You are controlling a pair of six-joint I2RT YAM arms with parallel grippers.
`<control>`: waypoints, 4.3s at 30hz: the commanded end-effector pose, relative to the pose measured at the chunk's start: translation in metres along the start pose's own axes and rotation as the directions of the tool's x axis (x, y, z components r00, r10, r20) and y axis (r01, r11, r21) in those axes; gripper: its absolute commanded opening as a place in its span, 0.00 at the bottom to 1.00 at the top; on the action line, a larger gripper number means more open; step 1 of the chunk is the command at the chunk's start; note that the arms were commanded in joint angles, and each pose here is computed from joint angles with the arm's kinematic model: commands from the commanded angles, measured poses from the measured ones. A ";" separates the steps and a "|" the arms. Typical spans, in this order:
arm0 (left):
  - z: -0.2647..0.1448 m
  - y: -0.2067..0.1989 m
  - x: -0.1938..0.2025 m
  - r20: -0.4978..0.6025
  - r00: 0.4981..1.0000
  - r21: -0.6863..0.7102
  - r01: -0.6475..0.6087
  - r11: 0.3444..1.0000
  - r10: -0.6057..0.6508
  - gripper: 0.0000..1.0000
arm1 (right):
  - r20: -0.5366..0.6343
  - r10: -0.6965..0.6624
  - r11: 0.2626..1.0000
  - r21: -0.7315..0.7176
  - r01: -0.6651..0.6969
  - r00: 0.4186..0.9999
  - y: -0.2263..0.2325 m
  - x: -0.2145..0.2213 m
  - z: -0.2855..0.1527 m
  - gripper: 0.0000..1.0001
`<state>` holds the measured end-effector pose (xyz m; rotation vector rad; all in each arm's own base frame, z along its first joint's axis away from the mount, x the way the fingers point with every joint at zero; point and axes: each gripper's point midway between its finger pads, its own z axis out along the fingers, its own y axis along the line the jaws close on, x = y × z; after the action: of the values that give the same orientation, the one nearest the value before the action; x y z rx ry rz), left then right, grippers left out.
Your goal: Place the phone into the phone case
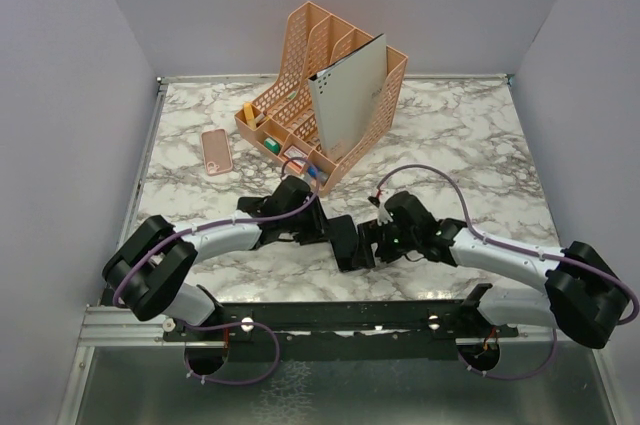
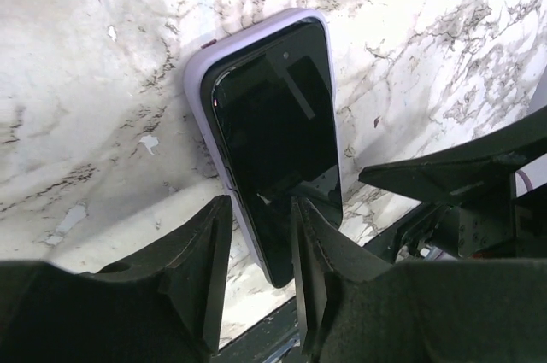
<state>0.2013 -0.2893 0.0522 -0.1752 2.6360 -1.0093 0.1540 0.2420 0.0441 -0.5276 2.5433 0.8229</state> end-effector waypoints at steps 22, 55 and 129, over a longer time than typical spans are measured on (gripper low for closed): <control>-0.008 0.009 0.001 -0.017 1.000 0.012 0.005 1.000 -0.004 0.44 | -0.032 -0.155 0.982 0.105 0.158 0.987 0.002 0.021 0.022 0.64; -0.010 0.016 0.013 -0.065 0.998 0.020 -0.001 1.000 0.003 0.41 | 0.014 -0.222 0.974 0.044 0.221 0.975 0.032 0.015 0.029 0.71; 0.003 0.008 0.003 -0.037 0.998 0.004 -0.055 0.998 0.055 0.41 | 0.205 0.129 0.966 0.196 -0.170 0.970 -0.021 0.006 0.034 0.28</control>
<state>0.1889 -0.2833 0.0425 -0.1169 2.6794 -1.0345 0.1739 0.2627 0.0283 -0.2005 2.4275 0.6887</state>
